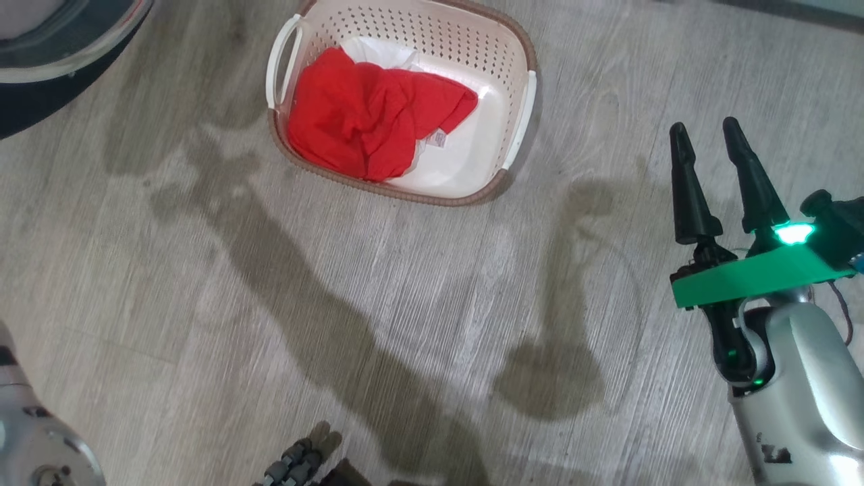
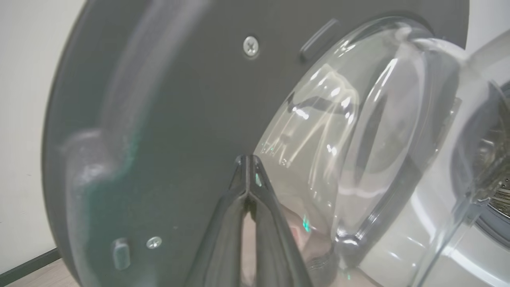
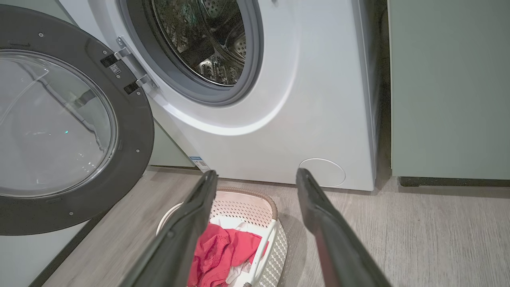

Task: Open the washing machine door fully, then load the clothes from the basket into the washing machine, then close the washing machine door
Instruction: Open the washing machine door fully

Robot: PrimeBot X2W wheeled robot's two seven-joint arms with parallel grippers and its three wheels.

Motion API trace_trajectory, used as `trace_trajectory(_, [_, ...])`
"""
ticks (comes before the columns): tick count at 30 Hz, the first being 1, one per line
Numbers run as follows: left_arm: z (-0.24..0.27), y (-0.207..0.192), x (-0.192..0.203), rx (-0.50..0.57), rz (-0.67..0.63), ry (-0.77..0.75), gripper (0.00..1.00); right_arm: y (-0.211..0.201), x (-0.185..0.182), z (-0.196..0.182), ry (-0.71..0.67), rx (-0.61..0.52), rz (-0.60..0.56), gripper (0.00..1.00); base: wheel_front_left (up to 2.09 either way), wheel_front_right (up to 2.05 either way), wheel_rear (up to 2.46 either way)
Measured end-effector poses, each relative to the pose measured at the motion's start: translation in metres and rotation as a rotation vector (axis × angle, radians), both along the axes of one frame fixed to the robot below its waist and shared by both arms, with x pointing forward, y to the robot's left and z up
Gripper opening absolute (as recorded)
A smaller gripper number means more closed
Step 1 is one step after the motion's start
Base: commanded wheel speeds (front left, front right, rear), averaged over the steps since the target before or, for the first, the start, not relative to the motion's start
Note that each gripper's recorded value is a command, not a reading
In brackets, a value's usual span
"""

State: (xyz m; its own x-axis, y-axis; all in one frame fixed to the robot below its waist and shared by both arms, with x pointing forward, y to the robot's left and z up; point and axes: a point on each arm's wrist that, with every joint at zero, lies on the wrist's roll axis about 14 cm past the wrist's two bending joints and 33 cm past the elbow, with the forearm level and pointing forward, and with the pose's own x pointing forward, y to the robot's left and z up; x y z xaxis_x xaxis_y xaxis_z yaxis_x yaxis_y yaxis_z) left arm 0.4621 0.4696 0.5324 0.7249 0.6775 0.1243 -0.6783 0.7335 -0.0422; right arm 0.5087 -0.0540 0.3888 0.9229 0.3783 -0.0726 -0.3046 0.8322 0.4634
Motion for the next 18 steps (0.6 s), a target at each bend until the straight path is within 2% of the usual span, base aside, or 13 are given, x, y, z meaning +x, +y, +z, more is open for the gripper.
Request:
trace_trajectory(11, [0.010, -0.026, -0.009, -0.003, -0.087, -0.002, 0.00, 0.002, -0.007, 0.035, -0.052, 0.004, -0.002, 1.00, 0.00, 0.00, 0.00])
trace_trajectory(18, [0.003, -0.078, -0.025, -0.001, -0.244, 0.042, 0.00, -0.013, -0.024, 0.081, -0.120, 0.036, -0.071, 1.00, 0.00, 0.00, 0.00])
